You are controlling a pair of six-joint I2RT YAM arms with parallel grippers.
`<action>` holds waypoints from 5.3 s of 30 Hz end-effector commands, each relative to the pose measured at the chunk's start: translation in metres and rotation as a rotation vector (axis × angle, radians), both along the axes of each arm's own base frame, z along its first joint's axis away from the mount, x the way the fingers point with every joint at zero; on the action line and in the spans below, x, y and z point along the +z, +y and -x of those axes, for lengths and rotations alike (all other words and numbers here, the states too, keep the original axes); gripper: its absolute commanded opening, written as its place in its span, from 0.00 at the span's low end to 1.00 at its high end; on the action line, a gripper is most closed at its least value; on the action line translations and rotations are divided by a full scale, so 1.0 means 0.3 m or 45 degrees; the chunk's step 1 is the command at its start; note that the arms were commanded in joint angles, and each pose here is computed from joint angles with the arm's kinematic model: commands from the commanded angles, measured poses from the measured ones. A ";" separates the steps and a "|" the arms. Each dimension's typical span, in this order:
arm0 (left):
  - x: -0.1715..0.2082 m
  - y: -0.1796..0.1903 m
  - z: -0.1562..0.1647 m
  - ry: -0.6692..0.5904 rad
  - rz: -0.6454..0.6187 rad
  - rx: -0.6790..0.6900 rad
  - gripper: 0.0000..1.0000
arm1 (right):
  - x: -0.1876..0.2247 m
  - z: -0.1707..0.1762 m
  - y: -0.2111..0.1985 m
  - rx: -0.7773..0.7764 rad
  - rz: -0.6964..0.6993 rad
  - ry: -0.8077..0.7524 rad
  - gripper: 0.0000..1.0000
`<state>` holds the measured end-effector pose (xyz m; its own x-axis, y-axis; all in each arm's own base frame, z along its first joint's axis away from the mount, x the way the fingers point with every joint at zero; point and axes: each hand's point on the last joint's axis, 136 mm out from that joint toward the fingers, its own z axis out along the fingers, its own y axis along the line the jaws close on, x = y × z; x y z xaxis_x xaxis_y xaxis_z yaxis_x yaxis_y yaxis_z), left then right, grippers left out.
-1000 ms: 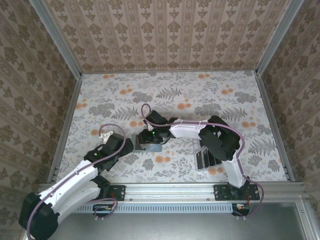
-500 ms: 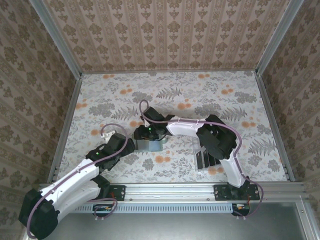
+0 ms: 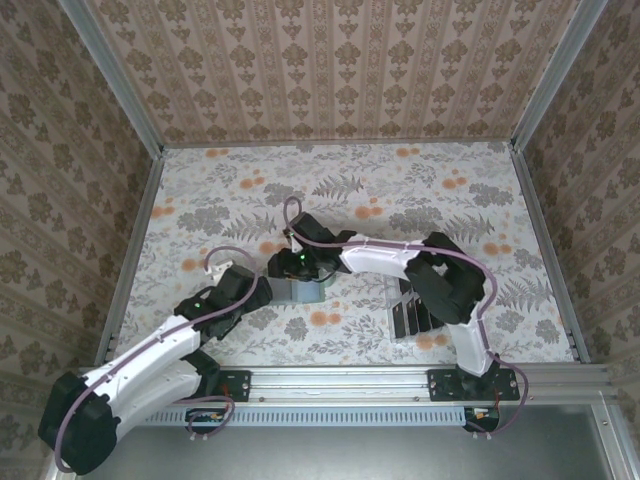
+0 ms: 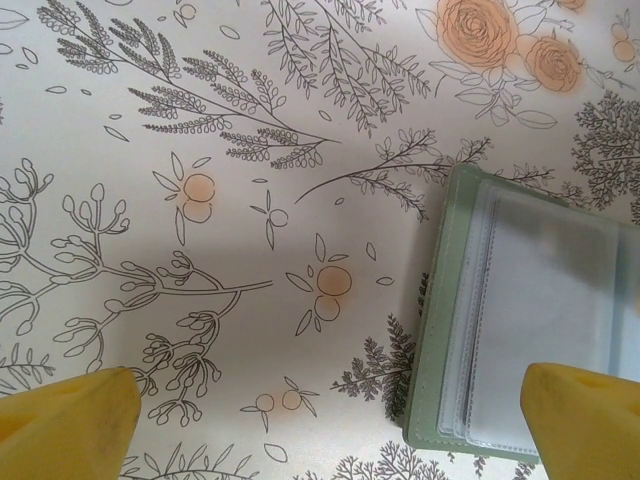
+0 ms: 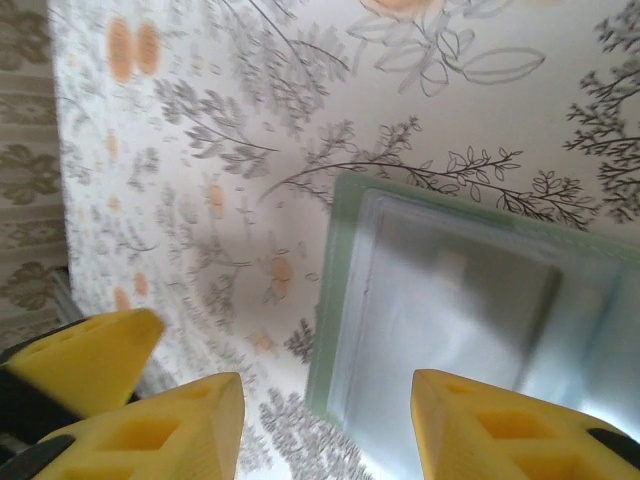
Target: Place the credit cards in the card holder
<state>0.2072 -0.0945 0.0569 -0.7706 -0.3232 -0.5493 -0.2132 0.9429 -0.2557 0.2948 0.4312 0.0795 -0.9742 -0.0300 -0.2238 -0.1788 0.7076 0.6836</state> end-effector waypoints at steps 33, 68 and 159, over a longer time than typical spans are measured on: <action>0.017 -0.115 -0.118 0.093 -0.205 -0.231 1.00 | 0.103 0.419 -0.979 -0.216 1.164 -0.150 0.30; -0.001 -0.123 -0.111 0.102 -0.211 -0.235 1.00 | -0.086 0.432 -0.931 -0.132 1.245 -0.025 0.19; -0.095 -0.076 -0.071 0.247 -0.420 -0.268 1.00 | -0.189 0.037 -0.291 -0.182 0.202 -0.124 0.00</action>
